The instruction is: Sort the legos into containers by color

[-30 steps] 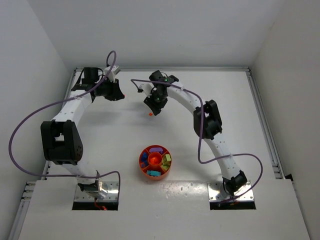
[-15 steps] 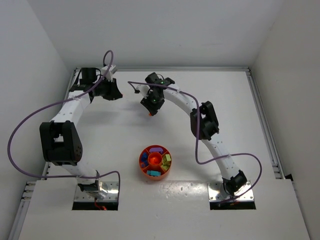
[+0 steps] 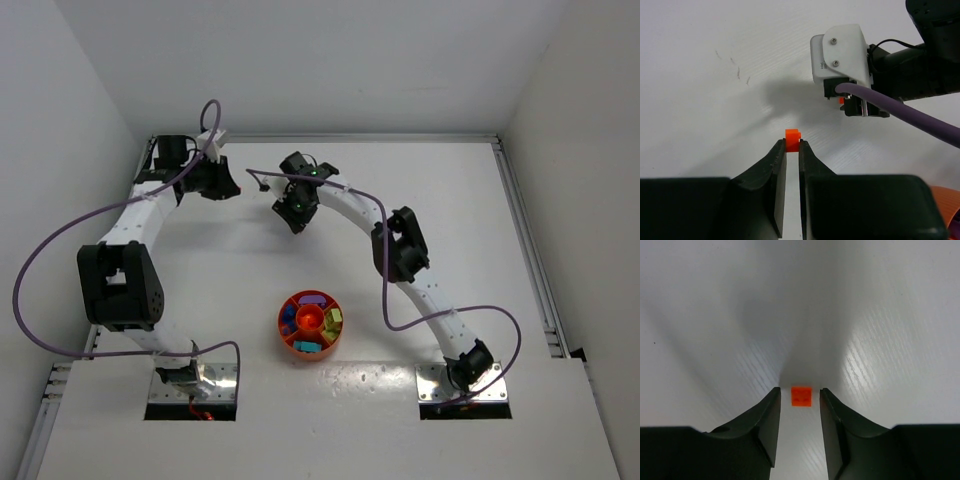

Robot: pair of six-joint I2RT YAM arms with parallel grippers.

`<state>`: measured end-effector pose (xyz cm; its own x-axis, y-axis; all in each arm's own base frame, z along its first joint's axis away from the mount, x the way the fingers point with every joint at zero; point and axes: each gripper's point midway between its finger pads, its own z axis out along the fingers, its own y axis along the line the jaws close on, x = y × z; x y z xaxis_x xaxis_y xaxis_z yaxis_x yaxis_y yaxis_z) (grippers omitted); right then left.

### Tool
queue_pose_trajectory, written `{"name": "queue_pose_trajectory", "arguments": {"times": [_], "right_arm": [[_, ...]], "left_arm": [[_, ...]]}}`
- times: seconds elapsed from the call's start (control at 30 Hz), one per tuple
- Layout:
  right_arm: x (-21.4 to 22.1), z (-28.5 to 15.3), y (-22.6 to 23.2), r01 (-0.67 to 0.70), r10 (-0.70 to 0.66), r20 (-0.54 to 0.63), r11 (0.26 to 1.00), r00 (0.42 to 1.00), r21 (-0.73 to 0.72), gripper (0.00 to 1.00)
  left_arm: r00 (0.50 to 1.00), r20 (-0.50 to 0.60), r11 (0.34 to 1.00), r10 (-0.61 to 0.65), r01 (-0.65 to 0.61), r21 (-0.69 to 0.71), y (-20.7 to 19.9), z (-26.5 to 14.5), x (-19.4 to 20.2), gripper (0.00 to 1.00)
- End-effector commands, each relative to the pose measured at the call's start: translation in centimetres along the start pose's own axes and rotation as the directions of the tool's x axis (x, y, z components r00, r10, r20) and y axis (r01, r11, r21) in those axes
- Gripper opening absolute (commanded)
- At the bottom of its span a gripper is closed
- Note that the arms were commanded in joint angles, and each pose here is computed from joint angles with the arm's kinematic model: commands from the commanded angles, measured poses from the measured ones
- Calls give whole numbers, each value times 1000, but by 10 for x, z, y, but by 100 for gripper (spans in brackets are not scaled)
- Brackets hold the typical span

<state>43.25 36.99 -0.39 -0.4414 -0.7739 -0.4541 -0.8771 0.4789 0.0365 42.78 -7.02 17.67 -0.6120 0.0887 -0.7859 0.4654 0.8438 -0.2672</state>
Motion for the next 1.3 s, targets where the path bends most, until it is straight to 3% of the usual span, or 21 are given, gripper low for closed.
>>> {"name": "queue_pose_trajectory", "arguments": {"times": [0.0, 0.13, 0.37, 0.7, 1.1, 1.27], "right_arm": [[-8, 8, -4, -3, 3, 23, 1000, 1000, 22, 36], [-1, 12, -5, 3, -3, -2, 1000, 1000, 23, 30], [29, 3, 8, 35, -37, -98, 999, 994, -28, 28], [47, 6, 11, 70, -78, -150, 996, 986, -57, 26], [56, 7, 16, 62, -74, -168, 995, 983, -75, 1], [52, -11, 22, 53, -66, -136, 993, 989, -103, 0]], "left_arm": [[998, 62, 1000, 18, -17, -17, 4, -15, -17, 0], [998, 64, 999, 23, -21, -25, 7, -19, -15, 0], [999, 47, 999, 28, -27, -23, 6, -18, -4, 0], [998, 50, 999, 33, -32, -21, 8, -19, -4, 0], [998, 43, 999, 36, -35, -20, 9, -19, -1, 0], [998, 43, 999, 46, -45, -20, 9, -19, -1, 0]]}}
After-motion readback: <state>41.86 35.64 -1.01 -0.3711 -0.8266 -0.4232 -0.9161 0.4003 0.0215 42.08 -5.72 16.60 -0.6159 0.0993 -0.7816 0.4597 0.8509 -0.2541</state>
